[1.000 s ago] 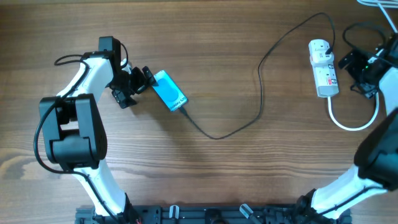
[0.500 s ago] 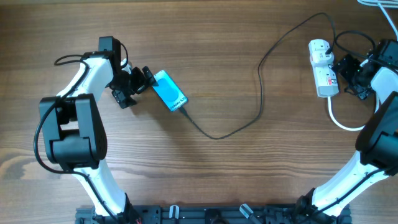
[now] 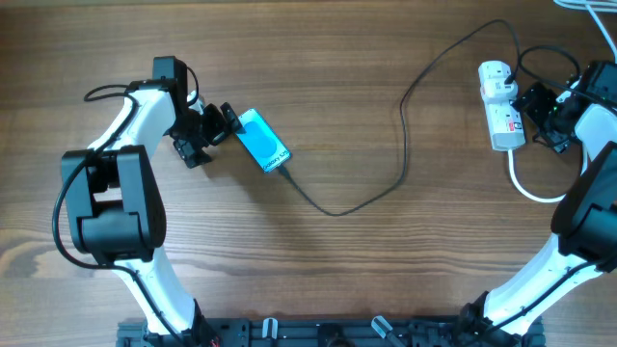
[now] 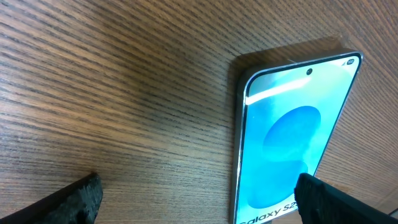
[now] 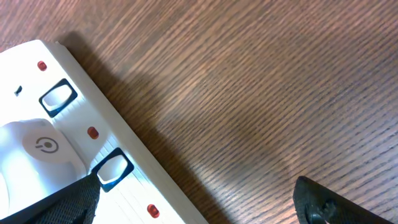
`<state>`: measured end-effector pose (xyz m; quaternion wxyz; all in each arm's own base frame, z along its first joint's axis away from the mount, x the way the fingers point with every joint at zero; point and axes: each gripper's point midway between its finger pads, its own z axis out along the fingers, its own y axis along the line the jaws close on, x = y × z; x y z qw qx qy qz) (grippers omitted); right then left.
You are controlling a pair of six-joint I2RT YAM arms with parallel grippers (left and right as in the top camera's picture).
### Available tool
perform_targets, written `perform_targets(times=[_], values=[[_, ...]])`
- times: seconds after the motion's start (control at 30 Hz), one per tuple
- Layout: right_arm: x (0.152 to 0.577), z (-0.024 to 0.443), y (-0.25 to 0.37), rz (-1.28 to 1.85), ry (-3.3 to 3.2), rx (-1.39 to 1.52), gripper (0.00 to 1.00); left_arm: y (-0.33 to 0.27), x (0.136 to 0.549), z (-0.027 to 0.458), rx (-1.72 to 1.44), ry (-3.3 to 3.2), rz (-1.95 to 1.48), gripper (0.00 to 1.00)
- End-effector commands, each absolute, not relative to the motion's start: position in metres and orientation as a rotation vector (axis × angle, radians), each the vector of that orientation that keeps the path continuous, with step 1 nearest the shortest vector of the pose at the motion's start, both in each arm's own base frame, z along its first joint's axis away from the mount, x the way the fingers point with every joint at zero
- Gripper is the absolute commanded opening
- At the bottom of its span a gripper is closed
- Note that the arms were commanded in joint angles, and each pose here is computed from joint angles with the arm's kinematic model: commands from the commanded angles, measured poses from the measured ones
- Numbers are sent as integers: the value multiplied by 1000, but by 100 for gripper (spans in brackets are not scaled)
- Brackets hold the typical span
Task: Plug charger to phone and switch on socket
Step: 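Press the power strip switch down with the right gripper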
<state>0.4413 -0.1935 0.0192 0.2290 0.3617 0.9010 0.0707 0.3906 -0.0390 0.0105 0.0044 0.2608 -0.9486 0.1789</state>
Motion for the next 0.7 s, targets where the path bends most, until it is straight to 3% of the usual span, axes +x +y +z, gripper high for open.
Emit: perform_targets(times=[0.0, 0.67], values=[[445, 14, -195, 207, 2482, 981, 100, -24, 367, -26, 839, -2903, 397, 100], [441, 12, -201, 128, 2487, 997, 100, -24, 367, -26, 840, -2903, 397, 100]])
